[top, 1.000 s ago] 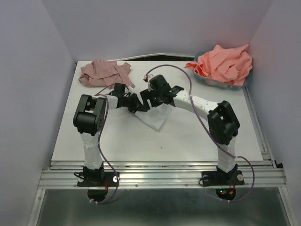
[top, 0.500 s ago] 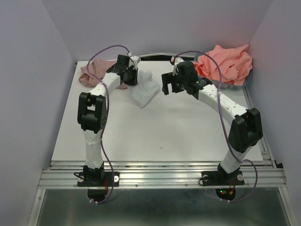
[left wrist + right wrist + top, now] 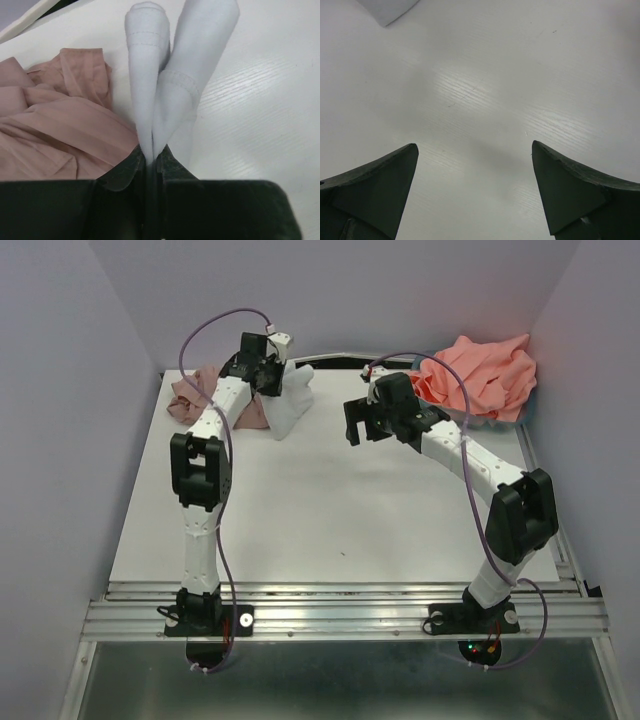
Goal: Fold and stack the skirts
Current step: Neatly place the folded skirt to the corner
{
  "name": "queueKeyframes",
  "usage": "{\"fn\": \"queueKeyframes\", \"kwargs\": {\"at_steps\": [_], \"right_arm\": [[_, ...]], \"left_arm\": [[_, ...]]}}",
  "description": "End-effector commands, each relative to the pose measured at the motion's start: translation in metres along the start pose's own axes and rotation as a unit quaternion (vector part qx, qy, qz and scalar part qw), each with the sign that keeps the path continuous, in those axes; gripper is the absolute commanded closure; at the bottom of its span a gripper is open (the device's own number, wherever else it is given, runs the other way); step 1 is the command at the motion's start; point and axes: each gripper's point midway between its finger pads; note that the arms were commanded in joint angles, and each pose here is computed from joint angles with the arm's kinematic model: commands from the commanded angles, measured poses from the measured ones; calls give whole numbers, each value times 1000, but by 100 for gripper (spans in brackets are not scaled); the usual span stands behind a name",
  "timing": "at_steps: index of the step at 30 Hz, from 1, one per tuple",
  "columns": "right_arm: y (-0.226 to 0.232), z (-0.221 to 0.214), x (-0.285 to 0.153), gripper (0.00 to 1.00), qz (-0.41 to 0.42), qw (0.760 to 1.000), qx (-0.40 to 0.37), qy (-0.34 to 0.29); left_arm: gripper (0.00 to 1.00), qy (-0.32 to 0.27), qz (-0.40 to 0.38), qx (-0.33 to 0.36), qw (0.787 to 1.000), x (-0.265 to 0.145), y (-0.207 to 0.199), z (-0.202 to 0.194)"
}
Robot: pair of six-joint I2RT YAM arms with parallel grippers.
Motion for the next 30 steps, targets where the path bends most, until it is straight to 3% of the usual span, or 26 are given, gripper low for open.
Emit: {"fn": "queueKeyframes", "kwargs": {"at_steps": [1,12,19,23,30], "right_arm": [[4,0,2,0,9,1000,-8,-4],[3,-5,10,0,7,1000,-5,4],[8,-12,12,0,22,1000,-7,16],[7,-15,14,0,22,1000,-7,19],[5,-22,18,0,19,999,-10,30]], "left_arm": [[100,-73,12,-9,997,-30,32,49],[100,-127,-22,-36,991,-52,55,68],[100,-174,-26,-71,982,-64,92,74],[100,-169,-25,-126,977,-55,136,43],[100,-128,-12,-201,971,-25,178,-31]]}}
Point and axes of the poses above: each gripper's point midway between its finger pads, its own x axis out along the fingers, its own y axis along the line the jaws close on, z = x × y, and after that the axes turned 6 degrees about x, right-handed
